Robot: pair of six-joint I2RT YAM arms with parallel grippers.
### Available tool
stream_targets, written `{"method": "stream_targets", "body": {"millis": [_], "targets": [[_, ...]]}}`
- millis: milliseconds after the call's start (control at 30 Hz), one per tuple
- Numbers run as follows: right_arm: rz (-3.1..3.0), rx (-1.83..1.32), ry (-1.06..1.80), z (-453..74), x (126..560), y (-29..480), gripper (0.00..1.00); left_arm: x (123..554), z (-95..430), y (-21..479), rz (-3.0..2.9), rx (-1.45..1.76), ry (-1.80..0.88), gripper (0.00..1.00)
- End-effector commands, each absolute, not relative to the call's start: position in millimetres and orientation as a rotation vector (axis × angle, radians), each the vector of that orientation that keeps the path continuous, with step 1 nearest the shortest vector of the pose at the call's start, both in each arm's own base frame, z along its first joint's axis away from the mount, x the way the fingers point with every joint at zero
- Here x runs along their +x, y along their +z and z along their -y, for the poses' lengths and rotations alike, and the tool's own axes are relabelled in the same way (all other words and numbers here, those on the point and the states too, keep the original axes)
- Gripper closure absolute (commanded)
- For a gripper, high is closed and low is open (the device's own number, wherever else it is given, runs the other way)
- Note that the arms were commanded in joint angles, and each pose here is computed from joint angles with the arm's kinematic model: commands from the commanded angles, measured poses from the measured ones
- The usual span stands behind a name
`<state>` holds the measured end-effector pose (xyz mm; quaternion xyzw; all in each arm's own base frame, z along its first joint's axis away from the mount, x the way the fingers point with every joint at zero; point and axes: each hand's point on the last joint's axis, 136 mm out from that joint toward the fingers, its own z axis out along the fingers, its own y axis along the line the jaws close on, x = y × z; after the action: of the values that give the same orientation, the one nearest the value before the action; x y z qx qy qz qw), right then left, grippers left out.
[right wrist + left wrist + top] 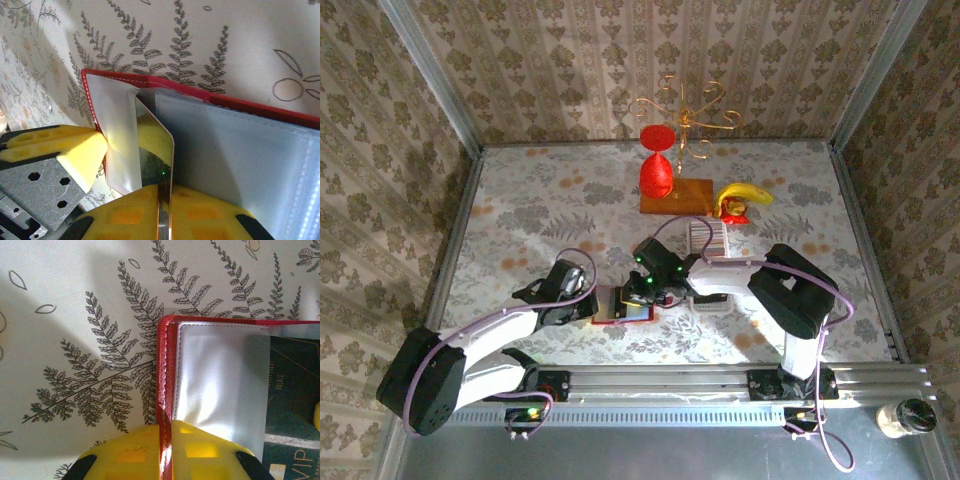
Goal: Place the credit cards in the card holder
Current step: Insert the credit card into the card slot.
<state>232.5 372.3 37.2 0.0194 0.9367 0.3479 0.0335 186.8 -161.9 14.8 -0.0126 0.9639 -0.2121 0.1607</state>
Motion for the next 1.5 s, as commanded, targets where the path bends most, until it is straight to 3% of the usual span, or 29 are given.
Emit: {"method": "stream_targets", "body": {"millis": [0,533,933,1467], "targets": [[-2.926,0.008,0.995,-371.8,225.9,27.3,0.87,169.6,158.5,-4.8,-2.834,0.003,-0.569,0.89],[-2.933,0.008,0.848,-365.9,230.2,34.4,0.79,167.1,159.2,-2.3,-2.825,0.010,-0.581,0.89],[-2.958,-0.002,0.811,-370.3,225.1,24.6,0.89,163.6,162.3,-7.3,-2.831,0.026,-0.598,0.90],[-2.933,0.003,0.851,-390.7,230.6,27.1,0.86,158.0,171.3,-1.1,-2.814,0.019,-0.666,0.90]]}}
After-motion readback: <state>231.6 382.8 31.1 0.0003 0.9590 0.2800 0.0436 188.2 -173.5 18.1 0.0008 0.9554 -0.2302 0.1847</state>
